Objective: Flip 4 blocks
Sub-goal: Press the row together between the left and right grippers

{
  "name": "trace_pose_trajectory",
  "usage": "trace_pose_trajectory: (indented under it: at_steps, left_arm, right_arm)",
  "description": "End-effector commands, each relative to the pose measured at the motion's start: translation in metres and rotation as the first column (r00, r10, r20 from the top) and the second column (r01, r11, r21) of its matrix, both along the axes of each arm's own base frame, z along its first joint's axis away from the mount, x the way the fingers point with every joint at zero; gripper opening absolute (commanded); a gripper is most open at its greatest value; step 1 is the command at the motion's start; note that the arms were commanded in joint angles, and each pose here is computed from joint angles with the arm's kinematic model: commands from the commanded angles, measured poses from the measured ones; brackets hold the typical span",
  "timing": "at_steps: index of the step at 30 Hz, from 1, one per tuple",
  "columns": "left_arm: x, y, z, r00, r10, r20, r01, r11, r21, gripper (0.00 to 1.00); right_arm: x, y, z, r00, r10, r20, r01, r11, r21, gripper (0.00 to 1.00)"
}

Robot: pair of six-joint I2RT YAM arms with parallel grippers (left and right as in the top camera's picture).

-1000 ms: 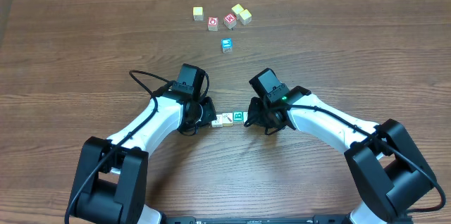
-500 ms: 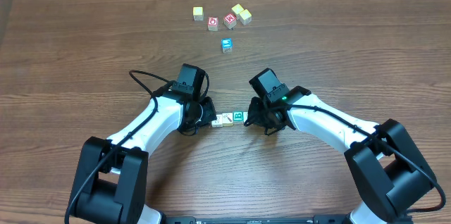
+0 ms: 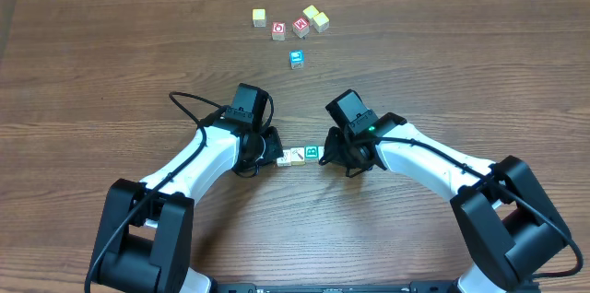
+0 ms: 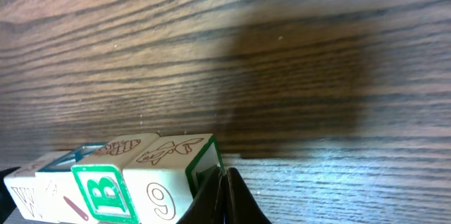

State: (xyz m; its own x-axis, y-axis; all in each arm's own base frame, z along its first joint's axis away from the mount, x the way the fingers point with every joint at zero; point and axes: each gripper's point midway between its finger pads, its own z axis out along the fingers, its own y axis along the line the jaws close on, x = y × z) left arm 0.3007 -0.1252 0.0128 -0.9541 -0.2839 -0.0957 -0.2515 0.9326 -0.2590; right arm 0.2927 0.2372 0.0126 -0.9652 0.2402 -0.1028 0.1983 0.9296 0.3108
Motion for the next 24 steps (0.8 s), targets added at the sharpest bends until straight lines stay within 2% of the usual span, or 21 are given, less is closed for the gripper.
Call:
trace_pose_trajectory:
  at_steps: [1,24]
  left_arm:
    - [-0.003,0.001,-0.006,1.0,-0.003,-0.011,0.003,1.0,0.013,0.04]
    - [0.015,-0.004,-0.001,0.998,-0.008,0.069,0.008,1.0,-0.005,0.04]
  right_arm:
    - [-0.006,0.006,-0.002,1.0,0.013,-0.006,-0.013,1.0,0.006,0.04]
    - [-0.013,0.015,-0.002,1.0,-0.004,-0.018,0.005,1.0,0.017,0.04]
